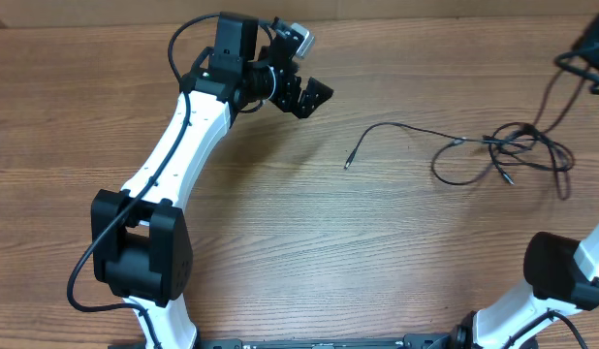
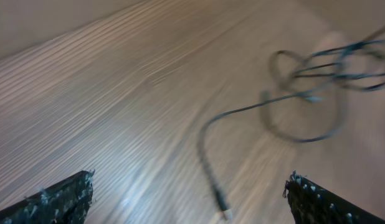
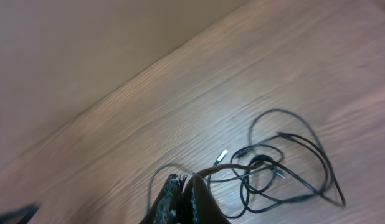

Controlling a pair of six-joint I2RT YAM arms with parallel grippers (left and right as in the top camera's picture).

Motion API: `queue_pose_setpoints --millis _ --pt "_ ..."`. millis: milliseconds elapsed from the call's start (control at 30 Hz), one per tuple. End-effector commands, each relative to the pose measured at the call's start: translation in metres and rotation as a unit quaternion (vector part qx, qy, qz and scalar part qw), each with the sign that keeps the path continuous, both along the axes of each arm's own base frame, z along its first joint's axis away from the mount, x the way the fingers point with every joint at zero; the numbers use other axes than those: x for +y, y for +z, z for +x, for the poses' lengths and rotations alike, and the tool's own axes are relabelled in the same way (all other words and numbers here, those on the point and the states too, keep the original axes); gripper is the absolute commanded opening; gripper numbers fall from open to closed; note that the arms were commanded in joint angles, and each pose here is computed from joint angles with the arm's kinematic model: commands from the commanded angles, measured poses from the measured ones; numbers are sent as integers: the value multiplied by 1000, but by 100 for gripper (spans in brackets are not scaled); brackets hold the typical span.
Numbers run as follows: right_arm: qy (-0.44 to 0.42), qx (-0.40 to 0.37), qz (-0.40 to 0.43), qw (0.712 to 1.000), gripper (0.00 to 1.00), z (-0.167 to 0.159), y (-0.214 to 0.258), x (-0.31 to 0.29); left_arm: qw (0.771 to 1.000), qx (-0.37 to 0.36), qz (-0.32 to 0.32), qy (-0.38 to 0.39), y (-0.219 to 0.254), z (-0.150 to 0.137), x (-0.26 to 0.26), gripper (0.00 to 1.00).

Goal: Untangle cables

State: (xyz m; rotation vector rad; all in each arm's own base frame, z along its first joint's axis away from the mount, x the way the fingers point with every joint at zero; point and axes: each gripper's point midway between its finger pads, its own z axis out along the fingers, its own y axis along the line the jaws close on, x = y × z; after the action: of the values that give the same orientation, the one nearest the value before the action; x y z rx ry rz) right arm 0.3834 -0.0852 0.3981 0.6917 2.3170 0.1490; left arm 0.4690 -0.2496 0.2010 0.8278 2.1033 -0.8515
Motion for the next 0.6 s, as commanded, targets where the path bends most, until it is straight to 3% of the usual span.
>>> queue_pose_setpoints --millis 0,267,567 --pt "60 -24 16 998 4 0 13 40 995 6 -63 -81 20 -25 -36 100" --pt "143 -44 49 988 4 8 21 106 991 -1 -51 -127 17 -55 -83 100" --pt "164 -66 75 981 4 13 30 127 994 -11 39 -104 -11 -69 -104 100"
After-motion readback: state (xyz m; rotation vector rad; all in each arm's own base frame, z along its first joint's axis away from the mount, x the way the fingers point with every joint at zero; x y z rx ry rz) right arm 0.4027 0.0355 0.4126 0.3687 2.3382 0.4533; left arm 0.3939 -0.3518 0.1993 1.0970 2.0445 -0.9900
